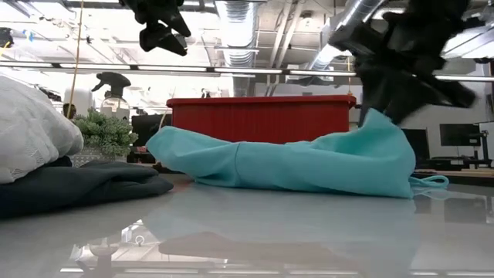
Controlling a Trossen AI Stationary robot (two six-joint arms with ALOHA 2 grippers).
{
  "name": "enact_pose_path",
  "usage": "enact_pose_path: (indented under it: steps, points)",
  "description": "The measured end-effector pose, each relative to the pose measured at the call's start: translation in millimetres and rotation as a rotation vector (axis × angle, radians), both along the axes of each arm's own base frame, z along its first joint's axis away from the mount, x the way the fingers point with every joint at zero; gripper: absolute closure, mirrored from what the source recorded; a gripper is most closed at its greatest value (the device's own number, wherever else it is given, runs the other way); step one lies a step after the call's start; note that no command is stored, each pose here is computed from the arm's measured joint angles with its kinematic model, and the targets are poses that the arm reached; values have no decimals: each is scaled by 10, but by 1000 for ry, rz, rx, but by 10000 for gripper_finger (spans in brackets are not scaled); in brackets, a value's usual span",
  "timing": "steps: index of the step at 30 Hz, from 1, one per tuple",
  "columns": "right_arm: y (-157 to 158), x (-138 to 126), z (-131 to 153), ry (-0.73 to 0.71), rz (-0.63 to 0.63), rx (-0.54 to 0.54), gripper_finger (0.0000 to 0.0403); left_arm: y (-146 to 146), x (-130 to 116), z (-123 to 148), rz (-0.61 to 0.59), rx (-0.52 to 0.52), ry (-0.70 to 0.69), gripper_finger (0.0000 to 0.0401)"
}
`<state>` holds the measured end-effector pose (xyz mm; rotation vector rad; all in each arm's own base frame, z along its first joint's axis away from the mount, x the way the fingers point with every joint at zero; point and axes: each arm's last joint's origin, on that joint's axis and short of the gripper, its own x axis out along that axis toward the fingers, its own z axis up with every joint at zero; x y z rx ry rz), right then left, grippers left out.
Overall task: Fold Laundry from Bin
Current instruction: Fold the blue shorts
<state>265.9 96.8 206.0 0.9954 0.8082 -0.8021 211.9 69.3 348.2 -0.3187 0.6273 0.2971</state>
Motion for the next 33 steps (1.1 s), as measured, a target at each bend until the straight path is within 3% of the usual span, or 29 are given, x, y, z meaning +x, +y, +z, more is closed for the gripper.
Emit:
enact_pose_path:
  steps: [2, 4, 9, 12, 16, 19, 23, 28, 33]
  points:
    - [-6, 70, 123, -30, 54, -29, 376, 8, 5, 7, 16, 18, -4, 145]
    - [3, 140, 258, -60, 124, -58, 379, 16, 3, 9, 32, 41, 0, 145]
    - [346, 332, 515, -267, 613, -73, 377, 22, 1, 8, 42, 62, 8, 145]
    - [629, 325, 336, -237, 825, -49, 375, 22, 1, 5, 35, 72, 12, 145]
    - [922, 267, -104, -45, 967, 42, 350, 28, 15, -68, 35, 77, 19, 145]
    - [1033, 259, -410, 82, 1001, 176, 321, 37, 43, -181, 38, 73, 10, 145]
    - [1051, 285, -496, 117, 971, 305, 269, 42, 99, -418, 13, 38, -33, 145]
    - [970, 243, -186, 29, 929, 250, 206, -3, 202, -535, -202, -13, -209, 145]
    - [814, 67, 90, 49, 817, 128, 182, -145, 454, -795, -355, -1, -120, 145]
